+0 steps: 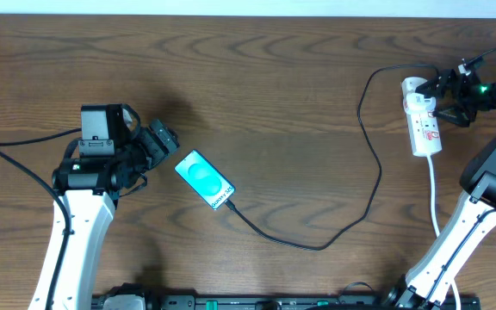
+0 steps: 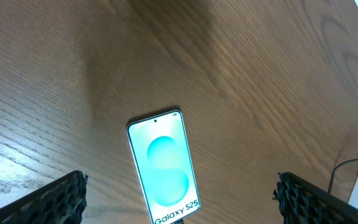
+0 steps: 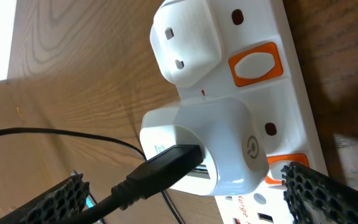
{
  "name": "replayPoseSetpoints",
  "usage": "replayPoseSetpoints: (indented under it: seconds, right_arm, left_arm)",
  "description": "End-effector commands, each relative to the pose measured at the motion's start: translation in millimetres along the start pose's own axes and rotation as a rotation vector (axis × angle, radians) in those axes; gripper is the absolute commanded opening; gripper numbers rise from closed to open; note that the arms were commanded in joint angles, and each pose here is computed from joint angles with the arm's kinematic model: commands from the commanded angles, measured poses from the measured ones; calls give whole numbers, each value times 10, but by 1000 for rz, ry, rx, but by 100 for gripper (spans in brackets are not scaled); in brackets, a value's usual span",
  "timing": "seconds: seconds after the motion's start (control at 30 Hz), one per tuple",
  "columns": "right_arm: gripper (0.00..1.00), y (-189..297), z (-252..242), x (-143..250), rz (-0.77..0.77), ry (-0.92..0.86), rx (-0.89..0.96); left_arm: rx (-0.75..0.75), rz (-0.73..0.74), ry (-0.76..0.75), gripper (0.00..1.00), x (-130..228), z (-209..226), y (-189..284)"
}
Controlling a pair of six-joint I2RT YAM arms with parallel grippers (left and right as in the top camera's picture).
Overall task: Plug charger to phone and switch on socket
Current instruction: 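Press the orange switch beside the charger plug with the right gripper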
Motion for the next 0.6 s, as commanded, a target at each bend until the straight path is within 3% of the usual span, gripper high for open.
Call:
replayPoseSetpoints:
  seconds: [0.0, 0.57]
  right_arm:
    - [99, -90, -64, -2, 22, -25, -9]
    - [99, -218, 76, 24, 47, -4, -12]
  left_arm:
    - [-10, 5, 0, 97, 17, 22, -14]
    - [-11, 5, 0, 97, 17, 22, -15]
Point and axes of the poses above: each gripper's point midway between its finger pads, its own y axis back along the fingers, its own z axis along the line the jaws close on, x = y × z, the point moved 8 cm from there along y, back along the fingers, and after that the axes turned 8 degrees about -y, right-handed, at the moved point
